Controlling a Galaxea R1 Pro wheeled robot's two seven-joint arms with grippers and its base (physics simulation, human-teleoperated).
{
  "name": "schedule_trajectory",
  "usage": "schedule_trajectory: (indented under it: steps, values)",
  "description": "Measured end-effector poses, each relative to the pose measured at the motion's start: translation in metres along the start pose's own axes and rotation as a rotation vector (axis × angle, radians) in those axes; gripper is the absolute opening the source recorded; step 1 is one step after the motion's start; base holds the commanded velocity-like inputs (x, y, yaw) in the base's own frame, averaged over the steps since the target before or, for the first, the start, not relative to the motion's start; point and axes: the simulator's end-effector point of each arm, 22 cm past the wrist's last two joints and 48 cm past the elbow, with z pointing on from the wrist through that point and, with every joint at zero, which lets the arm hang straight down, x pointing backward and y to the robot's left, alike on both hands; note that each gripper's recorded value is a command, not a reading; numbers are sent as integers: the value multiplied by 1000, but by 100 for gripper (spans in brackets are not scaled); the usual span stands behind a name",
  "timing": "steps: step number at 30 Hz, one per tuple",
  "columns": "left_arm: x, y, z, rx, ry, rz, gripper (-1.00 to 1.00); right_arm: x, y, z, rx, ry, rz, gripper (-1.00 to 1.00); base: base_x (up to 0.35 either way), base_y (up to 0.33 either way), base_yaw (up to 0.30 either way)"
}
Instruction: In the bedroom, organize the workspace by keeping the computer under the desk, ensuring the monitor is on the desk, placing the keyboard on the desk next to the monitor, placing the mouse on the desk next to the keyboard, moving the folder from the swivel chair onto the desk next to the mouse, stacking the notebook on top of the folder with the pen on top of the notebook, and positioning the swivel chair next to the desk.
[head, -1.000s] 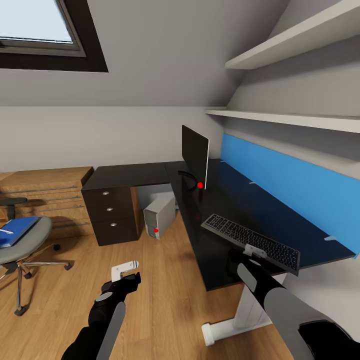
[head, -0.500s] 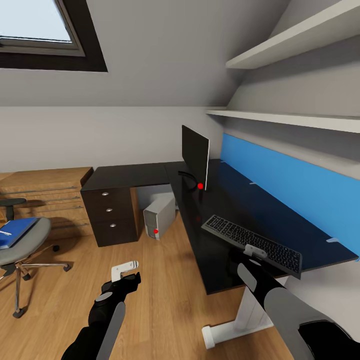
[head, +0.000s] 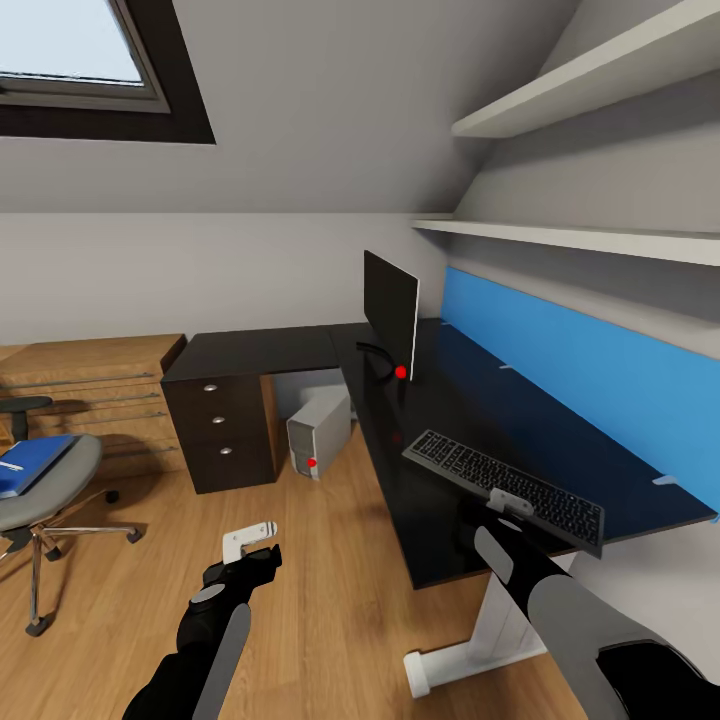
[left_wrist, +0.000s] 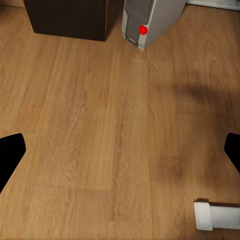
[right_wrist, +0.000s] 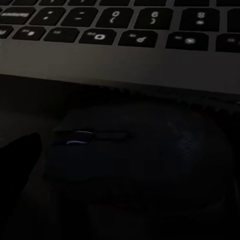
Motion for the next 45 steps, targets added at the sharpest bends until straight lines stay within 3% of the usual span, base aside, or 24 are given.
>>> schedule_trajectory:
  steps: [22, 45]
  values:
    - [0, 0, 0, 1, 0, -1, 100, 0, 0, 0, -2, 0, 0, -100, -5, 0, 0]
    - [0, 0, 0, 0, 1, 0, 100, 0, 5, -1, -10, 2, 10, -100, -286, 0, 0]
